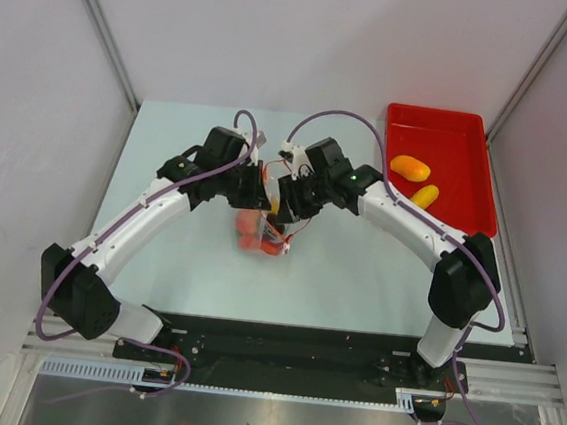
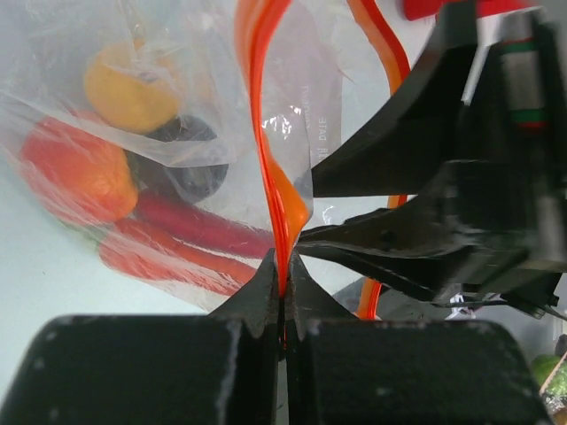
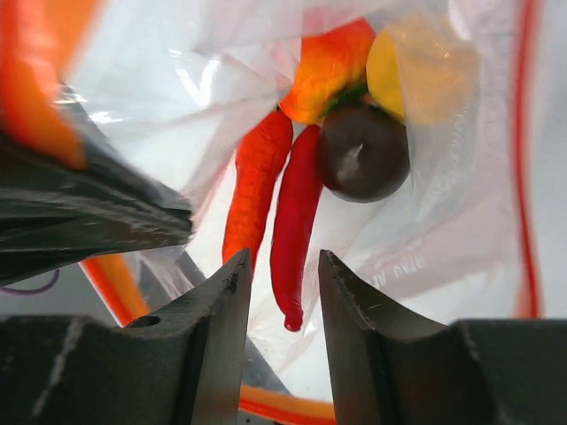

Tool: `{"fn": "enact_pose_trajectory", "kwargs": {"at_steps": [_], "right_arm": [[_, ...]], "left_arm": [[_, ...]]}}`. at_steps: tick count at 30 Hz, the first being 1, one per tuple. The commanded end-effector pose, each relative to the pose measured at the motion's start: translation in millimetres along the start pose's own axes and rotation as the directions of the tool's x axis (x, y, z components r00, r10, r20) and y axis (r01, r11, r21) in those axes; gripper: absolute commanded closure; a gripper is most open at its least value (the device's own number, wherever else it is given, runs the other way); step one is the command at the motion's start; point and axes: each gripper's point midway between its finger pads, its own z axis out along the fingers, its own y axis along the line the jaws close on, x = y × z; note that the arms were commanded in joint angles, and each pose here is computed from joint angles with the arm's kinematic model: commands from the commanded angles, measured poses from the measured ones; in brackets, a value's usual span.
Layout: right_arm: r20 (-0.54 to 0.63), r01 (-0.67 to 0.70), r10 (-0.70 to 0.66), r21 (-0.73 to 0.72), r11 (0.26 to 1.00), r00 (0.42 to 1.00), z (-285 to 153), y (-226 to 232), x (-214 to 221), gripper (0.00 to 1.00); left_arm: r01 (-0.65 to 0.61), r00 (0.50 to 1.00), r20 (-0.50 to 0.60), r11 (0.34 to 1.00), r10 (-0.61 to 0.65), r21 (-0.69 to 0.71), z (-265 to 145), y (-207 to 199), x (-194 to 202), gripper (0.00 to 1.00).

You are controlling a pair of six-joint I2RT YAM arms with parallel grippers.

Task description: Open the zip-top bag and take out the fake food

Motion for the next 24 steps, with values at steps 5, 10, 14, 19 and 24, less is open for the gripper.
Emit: {"fn": "enact_pose_trajectory", "kwargs": {"at_steps": [5, 10, 14, 19, 24], "right_arm": [[-0.085, 0.012, -0.015, -0.040, 0.999, 0.996, 3, -2, 37, 0.51], [-0.152, -0.015, 0.007, -0.048, 0.999, 0.988, 12, -7, 66, 0.47], [-0.180, -0.025, 0.016, -0.048, 0.999, 0.984, 18, -9, 85, 0.46], [-0.177, -0.034, 0.016, -0.097, 0.995, 0.984, 38, -1, 101, 0.44], [-0.156, -0.040, 0.025, -0.094, 0.995, 0.988, 55, 5, 104, 0.45]], "left_arm": [[-0.011, 0.998, 0.067, 0.999, 0.008, 0.044, 1, -12, -24, 1.00], [0.003, 0.996, 0.084, 0.999, -0.007, 0.042, 6, -13, -29, 1.00], [0.015, 0.998, 0.066, 0.999, -0.019, 0.049, 16, -11, -28, 1.00], [0.052, 0.998, 0.031, 0.996, -0.055, 0.077, 29, -9, -14, 1.00], [0.082, 0.996, 0.013, 0.991, -0.084, 0.106, 32, -12, -7, 1.00]]}}
